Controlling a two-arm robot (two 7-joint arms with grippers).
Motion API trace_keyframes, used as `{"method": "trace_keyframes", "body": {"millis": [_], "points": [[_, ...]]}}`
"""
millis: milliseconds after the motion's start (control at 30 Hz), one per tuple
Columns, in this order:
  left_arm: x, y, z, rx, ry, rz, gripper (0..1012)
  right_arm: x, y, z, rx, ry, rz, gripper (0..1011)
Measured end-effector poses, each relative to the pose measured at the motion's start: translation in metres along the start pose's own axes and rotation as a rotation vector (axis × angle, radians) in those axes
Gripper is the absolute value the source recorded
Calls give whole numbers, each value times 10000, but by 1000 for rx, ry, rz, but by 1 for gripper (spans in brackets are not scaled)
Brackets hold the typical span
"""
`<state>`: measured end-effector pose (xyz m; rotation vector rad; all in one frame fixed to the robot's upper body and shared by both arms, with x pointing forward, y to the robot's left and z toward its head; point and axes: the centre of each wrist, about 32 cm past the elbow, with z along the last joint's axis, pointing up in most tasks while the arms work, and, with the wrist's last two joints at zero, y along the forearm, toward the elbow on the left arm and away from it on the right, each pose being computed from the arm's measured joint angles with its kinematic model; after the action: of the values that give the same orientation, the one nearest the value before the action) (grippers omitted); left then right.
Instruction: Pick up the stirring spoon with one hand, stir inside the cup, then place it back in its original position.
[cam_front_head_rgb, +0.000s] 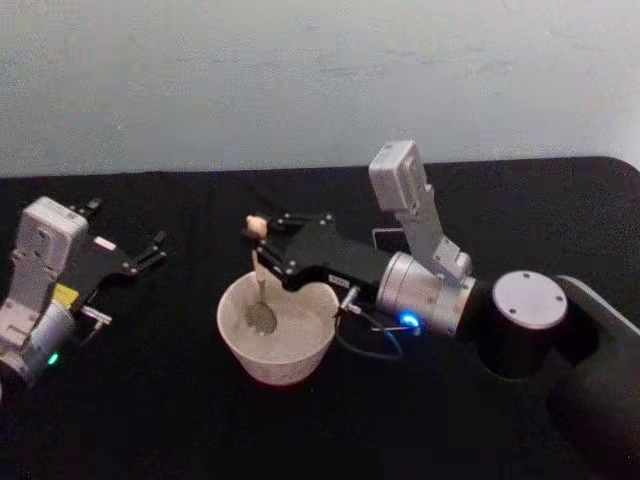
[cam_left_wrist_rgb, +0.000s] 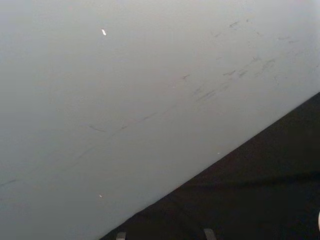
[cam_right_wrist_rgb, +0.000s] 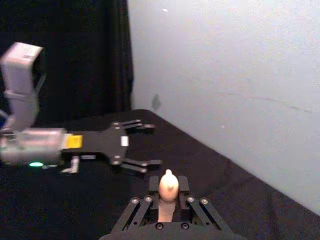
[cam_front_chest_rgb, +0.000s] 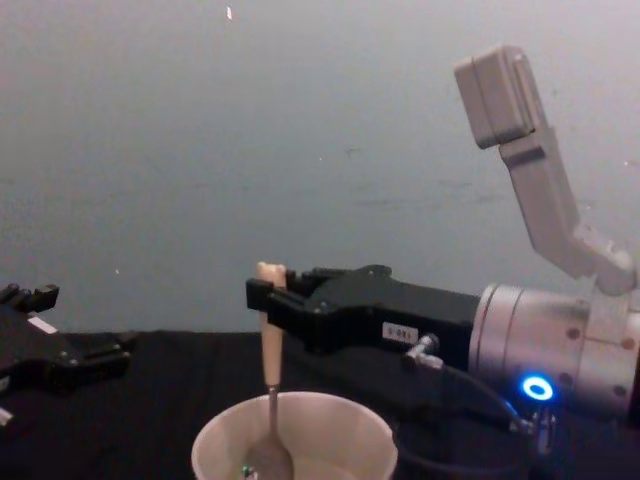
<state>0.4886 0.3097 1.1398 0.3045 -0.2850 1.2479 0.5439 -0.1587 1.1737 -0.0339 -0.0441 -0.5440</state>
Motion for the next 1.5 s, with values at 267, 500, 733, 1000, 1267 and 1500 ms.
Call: {"method": "trace_keyframes", "body": {"millis": [267, 500, 733, 1000, 1267, 1500], "points": [[0, 0, 0, 0, 0, 0, 1001, 131, 21, -27, -14, -7, -63, 214], [0, 0, 0, 0, 0, 0, 1001, 207, -52, -19, -21, -18, -101, 214], [0, 0, 0, 0, 0, 0, 1001, 203, -205, 16, -27, -30, -103, 214], [0, 0, 0, 0, 0, 0, 1001, 97, -417, 45, -29, -5, -77, 214], [0, 0, 0, 0, 0, 0, 1001, -41, -494, 64, -15, 25, -29, 214], [0, 0, 0, 0, 0, 0, 1001, -149, -423, 37, -11, 48, 14, 214]]}}
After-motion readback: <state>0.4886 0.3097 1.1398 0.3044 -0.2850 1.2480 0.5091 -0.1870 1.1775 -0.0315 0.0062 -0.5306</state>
